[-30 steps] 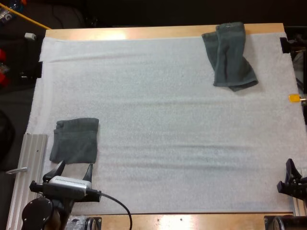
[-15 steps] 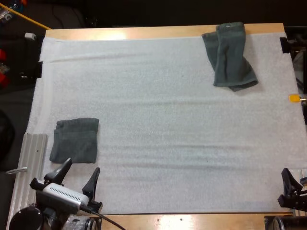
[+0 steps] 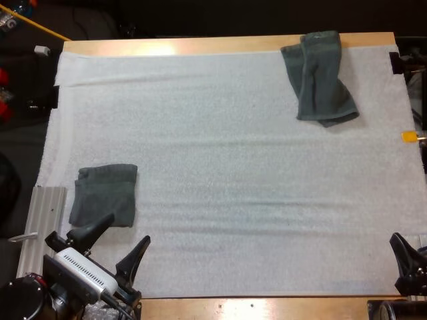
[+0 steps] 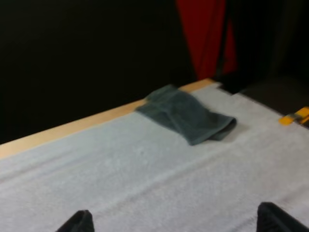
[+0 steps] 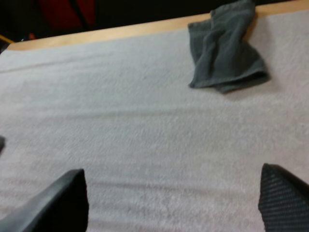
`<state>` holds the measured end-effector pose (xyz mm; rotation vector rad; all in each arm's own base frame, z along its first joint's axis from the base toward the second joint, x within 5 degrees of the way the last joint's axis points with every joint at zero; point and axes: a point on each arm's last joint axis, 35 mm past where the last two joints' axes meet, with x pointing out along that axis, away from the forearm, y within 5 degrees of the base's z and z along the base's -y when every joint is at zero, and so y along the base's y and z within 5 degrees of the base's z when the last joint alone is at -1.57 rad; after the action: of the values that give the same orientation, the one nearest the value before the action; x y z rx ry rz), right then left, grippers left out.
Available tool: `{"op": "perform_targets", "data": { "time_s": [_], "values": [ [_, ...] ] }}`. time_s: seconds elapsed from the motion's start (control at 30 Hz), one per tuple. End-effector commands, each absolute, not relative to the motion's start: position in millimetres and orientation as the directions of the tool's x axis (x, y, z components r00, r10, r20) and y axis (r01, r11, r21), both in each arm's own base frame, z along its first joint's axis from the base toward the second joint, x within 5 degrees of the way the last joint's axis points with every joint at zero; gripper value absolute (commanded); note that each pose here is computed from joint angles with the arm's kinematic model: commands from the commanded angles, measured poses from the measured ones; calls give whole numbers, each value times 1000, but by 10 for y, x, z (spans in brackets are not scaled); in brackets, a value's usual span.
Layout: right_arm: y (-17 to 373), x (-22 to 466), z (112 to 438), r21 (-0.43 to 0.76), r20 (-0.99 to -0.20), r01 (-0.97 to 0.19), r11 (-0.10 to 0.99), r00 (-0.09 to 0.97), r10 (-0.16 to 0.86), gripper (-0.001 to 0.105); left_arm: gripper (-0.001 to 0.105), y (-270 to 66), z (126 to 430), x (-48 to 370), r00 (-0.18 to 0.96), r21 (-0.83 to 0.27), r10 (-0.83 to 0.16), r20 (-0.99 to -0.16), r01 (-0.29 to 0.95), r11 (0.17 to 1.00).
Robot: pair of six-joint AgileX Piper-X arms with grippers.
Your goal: Pick towel from pile, fold and stack
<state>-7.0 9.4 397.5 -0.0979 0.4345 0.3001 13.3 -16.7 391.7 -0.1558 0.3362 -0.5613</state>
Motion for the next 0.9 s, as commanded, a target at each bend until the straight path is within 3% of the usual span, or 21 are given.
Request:
{"op": "perform_targets", "data": {
  "time_s": [0.0,0.27,0.6,0.87],
  "values": [
    [104,-82,4018,-14,-441,-327,945,850,288,71,65,-171,3934,129,781,-254,-558,-279,501,827],
    [110,98,4132,29,-498,-341,939,810,310,71,65,-178,3925,126,758,-270,-579,-300,514,814],
    [95,857,4173,145,-550,-239,960,787,279,71,65,-178,3925,126,758,-270,-579,-300,514,814],
    [81,1520,4013,185,-634,-168,968,732,248,71,65,-178,3925,126,758,-270,-579,-300,514,814]
  ]
}}
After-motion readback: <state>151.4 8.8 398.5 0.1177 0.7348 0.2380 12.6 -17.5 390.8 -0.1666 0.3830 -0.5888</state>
